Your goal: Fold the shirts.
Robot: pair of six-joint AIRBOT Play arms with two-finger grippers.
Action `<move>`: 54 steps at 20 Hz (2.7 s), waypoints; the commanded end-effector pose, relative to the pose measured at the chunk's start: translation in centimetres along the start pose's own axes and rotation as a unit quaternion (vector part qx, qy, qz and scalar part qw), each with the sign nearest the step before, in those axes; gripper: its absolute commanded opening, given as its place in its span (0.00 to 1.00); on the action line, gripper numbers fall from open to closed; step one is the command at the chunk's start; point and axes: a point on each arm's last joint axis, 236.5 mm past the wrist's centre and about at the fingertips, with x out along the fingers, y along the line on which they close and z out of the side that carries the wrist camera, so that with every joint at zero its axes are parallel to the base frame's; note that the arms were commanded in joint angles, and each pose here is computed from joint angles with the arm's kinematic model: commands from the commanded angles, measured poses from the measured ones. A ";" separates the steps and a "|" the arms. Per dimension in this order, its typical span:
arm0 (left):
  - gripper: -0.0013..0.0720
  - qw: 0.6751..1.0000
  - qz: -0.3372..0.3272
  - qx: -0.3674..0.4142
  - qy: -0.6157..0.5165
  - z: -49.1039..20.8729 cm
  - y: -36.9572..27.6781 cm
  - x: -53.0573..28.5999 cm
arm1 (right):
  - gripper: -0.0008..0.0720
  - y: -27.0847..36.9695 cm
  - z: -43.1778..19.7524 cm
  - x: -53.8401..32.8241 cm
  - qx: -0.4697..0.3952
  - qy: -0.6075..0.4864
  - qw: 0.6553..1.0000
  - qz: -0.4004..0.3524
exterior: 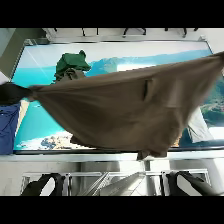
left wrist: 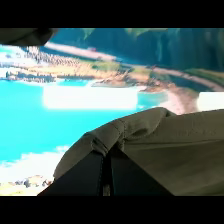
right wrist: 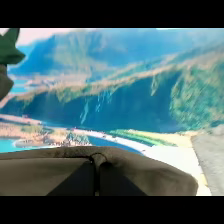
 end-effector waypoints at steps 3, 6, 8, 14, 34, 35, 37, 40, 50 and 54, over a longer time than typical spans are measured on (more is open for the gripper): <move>0.04 0.987 -0.006 0.007 0.159 -3.6 5.9 17.5 | 0.04 -4.4 -4.3 20.1 0.062 0.096 0.993 0.028; 0.04 0.981 -0.004 -0.006 0.195 -2.8 8.6 23.6 | 0.04 -7.0 -5.9 27.7 0.097 0.102 0.990 0.021; 0.04 0.982 -0.002 -0.004 0.187 -1.0 9.6 26.0 | 0.04 -8.2 -5.6 30.6 0.115 0.078 0.990 0.019; 0.04 0.987 -0.009 0.029 0.155 3.5 9.5 27.9 | 0.04 -8.0 -6.1 34.1 0.105 0.061 0.991 0.055; 0.04 0.931 -0.017 0.045 0.361 -12.8 8.3 29.4 | 0.04 -14.6 -21.5 30.0 0.203 0.338 0.915 -0.085; 0.04 0.929 -0.019 0.045 0.366 -13.0 8.2 29.2 | 0.04 -14.5 -21.5 30.0 0.202 0.338 0.915 -0.082; 0.04 0.925 -0.020 0.039 0.378 -13.3 8.5 28.5 | 0.22 -13.9 -21.6 29.8 0.198 0.345 0.915 -0.069; 0.07 0.932 -0.016 0.027 0.362 -12.0 9.4 27.4 | 0.96 -13.0 -21.4 28.6 0.190 0.364 0.910 -0.056; 0.80 0.922 0.005 -0.075 0.379 -19.1 9.6 15.8 | 0.96 -7.9 -15.7 19.2 0.128 0.316 0.940 -0.009; 0.80 0.907 -0.053 -0.093 0.407 -25.4 8.8 15.8 | 0.96 -4.7 -14.1 17.6 0.122 0.290 0.949 0.029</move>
